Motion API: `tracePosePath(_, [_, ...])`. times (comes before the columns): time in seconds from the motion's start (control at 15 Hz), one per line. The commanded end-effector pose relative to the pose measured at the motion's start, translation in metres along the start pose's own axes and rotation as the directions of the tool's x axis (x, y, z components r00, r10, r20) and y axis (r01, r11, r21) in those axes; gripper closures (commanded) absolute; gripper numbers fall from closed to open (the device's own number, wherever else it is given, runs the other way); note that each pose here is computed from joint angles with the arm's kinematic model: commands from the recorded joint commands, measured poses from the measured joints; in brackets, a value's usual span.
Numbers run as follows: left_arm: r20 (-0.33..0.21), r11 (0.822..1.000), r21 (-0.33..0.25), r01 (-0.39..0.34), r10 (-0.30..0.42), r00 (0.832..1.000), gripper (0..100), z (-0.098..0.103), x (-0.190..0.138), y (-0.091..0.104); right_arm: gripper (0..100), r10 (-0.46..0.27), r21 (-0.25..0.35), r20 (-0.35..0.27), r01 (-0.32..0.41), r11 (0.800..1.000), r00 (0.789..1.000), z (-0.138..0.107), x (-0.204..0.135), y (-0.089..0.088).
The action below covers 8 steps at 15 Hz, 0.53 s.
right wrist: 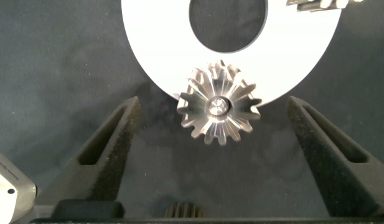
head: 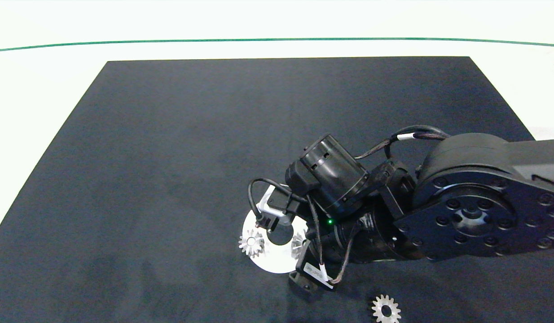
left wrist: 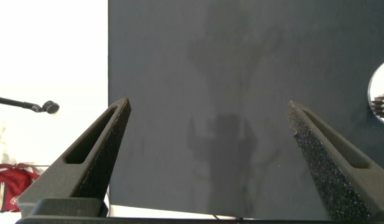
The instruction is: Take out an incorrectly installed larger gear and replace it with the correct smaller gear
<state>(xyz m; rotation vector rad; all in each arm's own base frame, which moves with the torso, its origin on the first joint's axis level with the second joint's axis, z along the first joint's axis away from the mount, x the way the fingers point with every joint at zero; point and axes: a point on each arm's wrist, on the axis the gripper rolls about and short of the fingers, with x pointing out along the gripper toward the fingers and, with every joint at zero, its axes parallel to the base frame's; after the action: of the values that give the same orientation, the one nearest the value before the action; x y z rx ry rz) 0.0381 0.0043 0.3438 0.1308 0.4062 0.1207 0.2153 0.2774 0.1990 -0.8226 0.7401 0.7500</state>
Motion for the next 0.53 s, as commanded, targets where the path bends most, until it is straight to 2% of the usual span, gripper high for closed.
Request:
tracePosePath(0.07, [0.009, 1.0, 0.0, -0.002, 0.002, 1.0, 0, -0.0018, -0.0044, 0.0002, 9, 0.0, -0.001, -0.015, 0.0, 1.0, 1.0, 0.0012, 0.0073, -0.0002])
tracePosePath(0.53, [0.009, 1.0, 0.0, -0.003, 0.003, 1.0, 0, -0.0014, -0.0041, 0.0002, 24, 0.004, -0.008, -0.028, -0.004, 1.0, 1.0, 0.0037, 0.0164, 0.0014])
